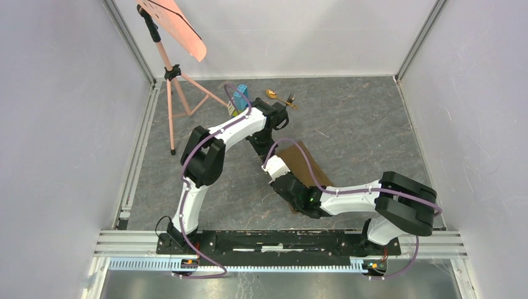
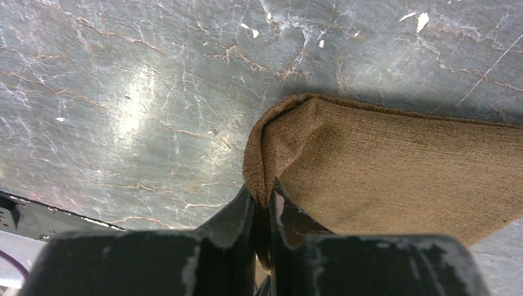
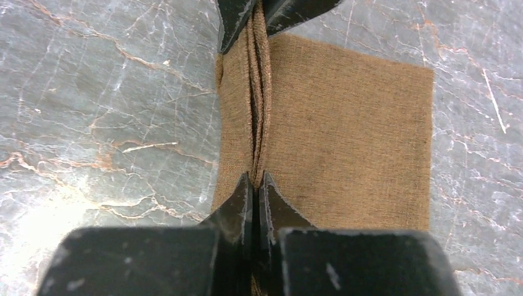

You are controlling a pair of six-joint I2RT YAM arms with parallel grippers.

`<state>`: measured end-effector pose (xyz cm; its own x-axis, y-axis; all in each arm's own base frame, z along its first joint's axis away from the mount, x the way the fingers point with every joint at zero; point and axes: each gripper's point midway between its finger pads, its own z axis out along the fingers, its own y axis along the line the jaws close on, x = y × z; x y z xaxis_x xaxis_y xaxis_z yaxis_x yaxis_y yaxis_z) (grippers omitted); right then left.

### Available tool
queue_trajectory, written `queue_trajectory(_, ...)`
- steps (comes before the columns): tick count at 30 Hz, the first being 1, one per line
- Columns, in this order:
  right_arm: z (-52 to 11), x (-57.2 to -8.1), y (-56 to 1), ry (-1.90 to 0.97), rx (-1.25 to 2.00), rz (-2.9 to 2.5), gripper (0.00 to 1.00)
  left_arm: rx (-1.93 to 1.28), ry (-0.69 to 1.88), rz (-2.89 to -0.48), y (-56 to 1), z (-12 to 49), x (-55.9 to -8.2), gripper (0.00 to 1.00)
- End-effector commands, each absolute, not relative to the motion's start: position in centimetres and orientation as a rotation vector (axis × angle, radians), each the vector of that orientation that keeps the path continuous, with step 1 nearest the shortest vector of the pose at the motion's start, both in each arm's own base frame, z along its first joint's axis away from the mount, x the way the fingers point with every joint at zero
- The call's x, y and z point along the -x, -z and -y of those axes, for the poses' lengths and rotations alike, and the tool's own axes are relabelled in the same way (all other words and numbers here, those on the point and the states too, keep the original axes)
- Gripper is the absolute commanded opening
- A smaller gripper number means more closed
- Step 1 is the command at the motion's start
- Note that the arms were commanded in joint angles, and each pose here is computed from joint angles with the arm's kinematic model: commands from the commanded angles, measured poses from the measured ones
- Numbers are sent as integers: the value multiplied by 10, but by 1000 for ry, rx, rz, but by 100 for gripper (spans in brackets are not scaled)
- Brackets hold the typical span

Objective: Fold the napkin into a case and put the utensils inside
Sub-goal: Fold the lower triangle-folded napkin at the center of the board.

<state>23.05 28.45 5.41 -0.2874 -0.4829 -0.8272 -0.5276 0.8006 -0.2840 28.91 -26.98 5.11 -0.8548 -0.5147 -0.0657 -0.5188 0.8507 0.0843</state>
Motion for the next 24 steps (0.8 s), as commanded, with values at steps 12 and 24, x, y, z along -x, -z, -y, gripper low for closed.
queue_trajectory(12,-293,-225,-62,-688,557,-1991,0,501,116,-2846,-116,271,-314,100)
queue_trajectory(24,-271,-229,-45,-937,330,-2090,0,47,563,-2640,-139,283,-303,97)
